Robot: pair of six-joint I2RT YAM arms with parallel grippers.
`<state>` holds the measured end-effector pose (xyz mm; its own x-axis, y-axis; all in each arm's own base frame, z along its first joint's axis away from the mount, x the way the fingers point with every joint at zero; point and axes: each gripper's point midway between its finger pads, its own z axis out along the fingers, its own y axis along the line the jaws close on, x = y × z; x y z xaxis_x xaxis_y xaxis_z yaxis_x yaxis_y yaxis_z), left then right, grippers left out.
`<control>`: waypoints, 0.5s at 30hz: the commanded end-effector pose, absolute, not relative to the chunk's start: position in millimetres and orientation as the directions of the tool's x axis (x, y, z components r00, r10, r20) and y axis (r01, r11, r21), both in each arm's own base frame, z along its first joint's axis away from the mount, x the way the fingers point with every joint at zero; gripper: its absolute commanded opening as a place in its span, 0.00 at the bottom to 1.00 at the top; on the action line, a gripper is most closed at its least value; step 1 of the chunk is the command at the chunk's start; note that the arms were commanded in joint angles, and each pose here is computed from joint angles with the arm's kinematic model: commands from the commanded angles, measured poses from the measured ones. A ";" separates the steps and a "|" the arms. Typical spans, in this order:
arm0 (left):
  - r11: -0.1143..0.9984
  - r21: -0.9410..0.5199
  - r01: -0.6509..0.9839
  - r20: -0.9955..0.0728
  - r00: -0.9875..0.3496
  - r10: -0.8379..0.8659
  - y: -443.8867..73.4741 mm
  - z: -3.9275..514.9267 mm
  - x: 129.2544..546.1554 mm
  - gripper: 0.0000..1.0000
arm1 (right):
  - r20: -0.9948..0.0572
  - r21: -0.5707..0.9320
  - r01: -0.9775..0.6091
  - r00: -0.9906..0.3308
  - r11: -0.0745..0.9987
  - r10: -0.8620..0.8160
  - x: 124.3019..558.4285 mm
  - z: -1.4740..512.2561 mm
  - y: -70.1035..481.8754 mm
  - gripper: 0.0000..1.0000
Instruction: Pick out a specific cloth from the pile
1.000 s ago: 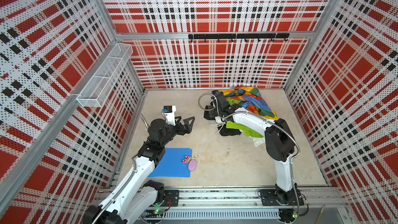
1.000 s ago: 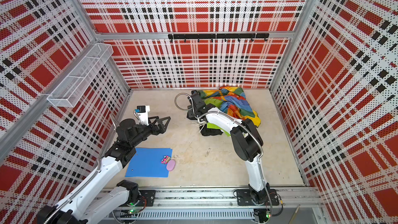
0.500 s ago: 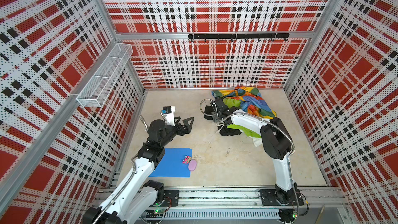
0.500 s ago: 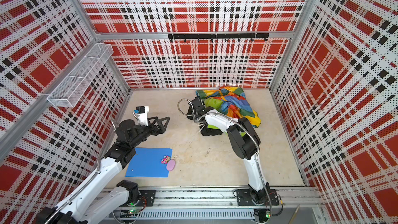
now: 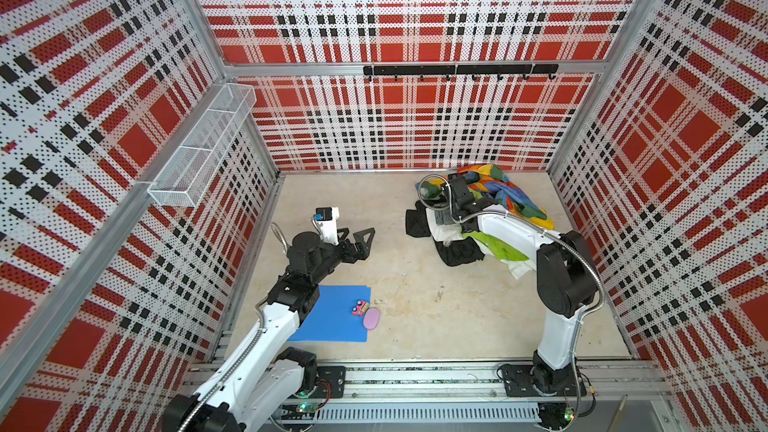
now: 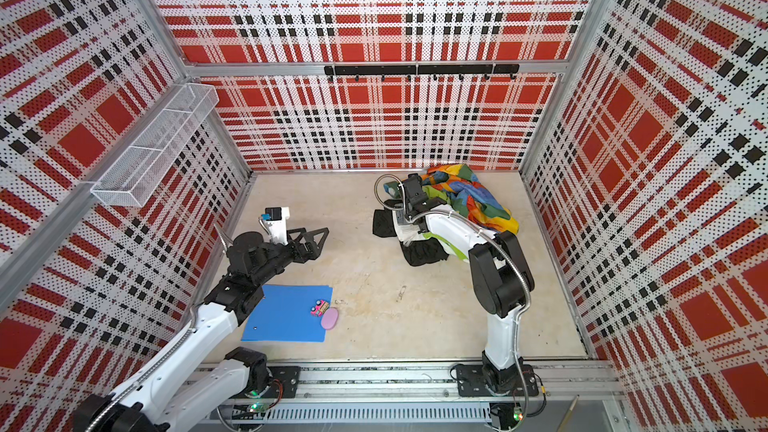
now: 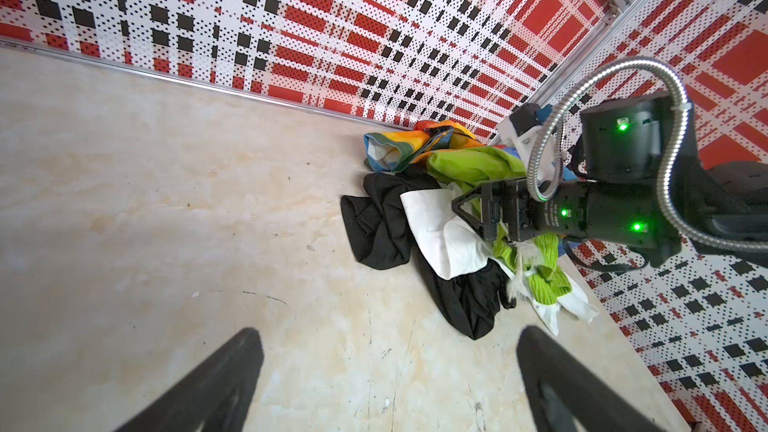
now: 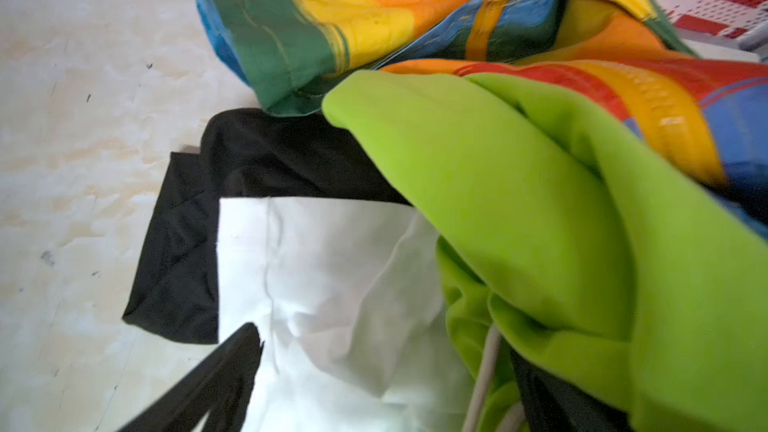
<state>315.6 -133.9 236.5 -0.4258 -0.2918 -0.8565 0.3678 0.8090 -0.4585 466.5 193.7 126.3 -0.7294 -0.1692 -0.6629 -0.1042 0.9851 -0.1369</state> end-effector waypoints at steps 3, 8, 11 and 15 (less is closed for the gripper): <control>0.800 -0.464 0.381 -0.862 -0.403 -0.308 -133.7 241.9 315.7 0.99 | -0.612 -0.108 -0.162 -0.766 0.981 -0.194 467.7 88.0 211.9 0.92; 0.805 -0.460 0.375 -0.862 -0.404 -0.305 -132.0 240.3 315.4 0.99 | -0.635 -0.193 -0.096 -0.747 0.977 -0.198 471.3 95.9 198.1 0.30; 0.805 -0.462 0.373 -0.860 -0.409 -0.304 -132.4 238.6 316.2 0.99 | -0.681 -0.194 -0.067 -0.708 0.979 -0.183 472.6 125.1 192.9 0.08; 0.802 -0.465 0.376 -0.857 -0.418 -0.302 -134.1 235.9 317.0 0.99 | -0.745 -0.192 -0.044 -0.643 0.980 -0.175 472.7 173.7 185.1 0.01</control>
